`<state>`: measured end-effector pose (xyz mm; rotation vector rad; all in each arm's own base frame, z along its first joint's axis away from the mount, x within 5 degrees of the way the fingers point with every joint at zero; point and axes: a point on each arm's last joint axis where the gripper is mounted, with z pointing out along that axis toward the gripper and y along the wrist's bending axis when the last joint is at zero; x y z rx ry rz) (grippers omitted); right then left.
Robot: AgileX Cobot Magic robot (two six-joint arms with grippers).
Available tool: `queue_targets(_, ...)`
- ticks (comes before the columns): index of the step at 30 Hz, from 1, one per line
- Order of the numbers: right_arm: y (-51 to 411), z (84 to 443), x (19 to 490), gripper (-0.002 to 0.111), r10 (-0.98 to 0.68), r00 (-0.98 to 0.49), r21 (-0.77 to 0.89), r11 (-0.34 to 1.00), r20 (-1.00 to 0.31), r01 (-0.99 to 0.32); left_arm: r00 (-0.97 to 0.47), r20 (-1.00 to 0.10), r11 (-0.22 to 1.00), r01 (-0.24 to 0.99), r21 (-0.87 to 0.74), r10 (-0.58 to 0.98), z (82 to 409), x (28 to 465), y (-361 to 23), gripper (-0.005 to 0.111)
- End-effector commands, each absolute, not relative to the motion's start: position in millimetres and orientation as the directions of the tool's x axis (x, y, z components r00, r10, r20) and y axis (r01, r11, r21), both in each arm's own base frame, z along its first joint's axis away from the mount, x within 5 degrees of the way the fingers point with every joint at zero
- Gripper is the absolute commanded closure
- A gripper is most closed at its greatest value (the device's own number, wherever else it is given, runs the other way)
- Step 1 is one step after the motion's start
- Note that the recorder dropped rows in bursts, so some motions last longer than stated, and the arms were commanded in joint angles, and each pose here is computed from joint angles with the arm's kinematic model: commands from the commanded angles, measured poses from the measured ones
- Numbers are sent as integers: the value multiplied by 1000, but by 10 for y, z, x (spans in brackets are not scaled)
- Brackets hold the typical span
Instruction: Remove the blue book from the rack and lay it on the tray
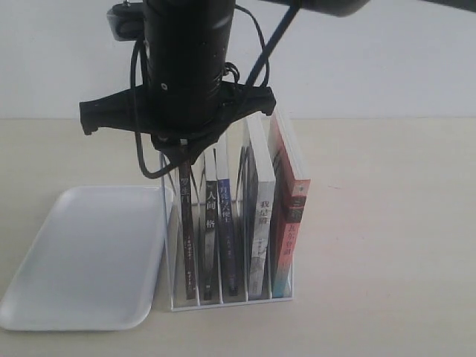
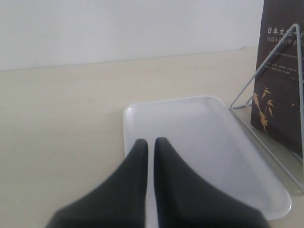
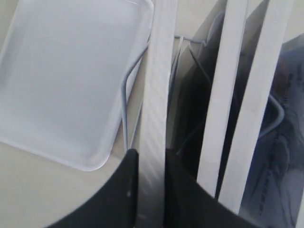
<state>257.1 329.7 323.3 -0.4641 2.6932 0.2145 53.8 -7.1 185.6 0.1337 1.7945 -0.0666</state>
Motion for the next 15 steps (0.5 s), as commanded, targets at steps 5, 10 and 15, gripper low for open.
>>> queue_targets(5,3280,3297,2624,88,-303,-831,56,928,-467,-369,-221,-974,992,122,21,48,1848,537,-69,102)
queue_targets(10,3316,3199,2647,57,-309,-841,46,930,-445,-366,-221,-974,992,122,21,48,1848,537,-69,102)
queue_targets(15,3309,3200,2656,57,-303,-842,45,932,-447,-359,-221,-974,992,122,21,48,1848,537,-69,102)
